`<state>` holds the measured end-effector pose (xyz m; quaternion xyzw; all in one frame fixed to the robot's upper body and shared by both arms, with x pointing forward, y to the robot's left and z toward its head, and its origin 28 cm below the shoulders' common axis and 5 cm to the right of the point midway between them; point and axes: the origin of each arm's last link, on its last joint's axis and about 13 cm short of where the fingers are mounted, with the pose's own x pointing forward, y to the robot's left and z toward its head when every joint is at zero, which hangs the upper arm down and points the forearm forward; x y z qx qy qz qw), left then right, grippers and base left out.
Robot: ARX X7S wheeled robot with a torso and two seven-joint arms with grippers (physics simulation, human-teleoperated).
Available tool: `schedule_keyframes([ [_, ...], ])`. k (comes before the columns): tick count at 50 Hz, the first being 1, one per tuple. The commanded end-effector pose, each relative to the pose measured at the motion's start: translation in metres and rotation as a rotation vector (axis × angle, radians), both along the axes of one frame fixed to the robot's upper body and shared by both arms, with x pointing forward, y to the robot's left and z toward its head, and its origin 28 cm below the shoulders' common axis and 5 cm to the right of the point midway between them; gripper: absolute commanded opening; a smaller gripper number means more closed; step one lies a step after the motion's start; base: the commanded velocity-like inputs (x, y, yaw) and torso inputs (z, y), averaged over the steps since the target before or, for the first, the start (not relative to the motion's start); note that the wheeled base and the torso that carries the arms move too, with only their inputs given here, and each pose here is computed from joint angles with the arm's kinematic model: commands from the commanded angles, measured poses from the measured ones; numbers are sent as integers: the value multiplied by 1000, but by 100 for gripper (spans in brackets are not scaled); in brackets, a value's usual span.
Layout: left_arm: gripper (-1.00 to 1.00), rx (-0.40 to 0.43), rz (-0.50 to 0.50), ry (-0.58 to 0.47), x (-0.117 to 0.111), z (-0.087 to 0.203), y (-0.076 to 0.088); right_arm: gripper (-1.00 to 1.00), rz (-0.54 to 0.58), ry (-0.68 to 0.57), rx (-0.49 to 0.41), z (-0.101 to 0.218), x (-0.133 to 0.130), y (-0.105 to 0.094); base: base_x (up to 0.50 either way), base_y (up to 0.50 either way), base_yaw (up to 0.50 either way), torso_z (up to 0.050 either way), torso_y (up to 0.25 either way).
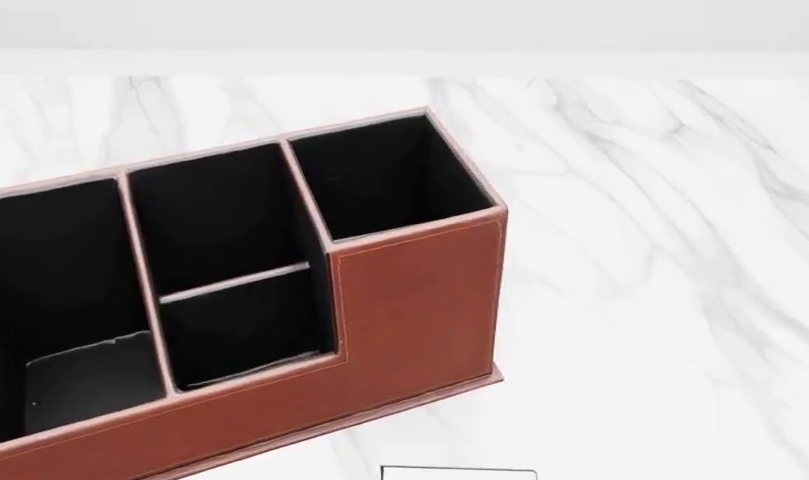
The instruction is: Pick up the book and place it in the back compartment of the caddy.
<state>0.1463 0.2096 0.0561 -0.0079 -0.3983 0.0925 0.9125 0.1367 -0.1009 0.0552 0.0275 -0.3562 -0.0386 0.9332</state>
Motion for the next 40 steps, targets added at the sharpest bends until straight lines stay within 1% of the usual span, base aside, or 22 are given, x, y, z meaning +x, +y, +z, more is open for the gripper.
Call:
schedule_keyframes([
  [1,100,0,1,-1,0,0,0,100,1,1,4,0,1,0,0,0,0,0,0],
  [17,100,1,3,0,1,0,0,100,-4,-9,-10,-1,1,0,7,0,0,0,0],
  [25,100,1,3,-1,1,0,0,100,-2,4,7,0,1,0,43,0,0,0,0],
  [40,100,-1,4,0,0,1,0,100,-3,6,10,0,2,-1,0,0,0,0,0],
])
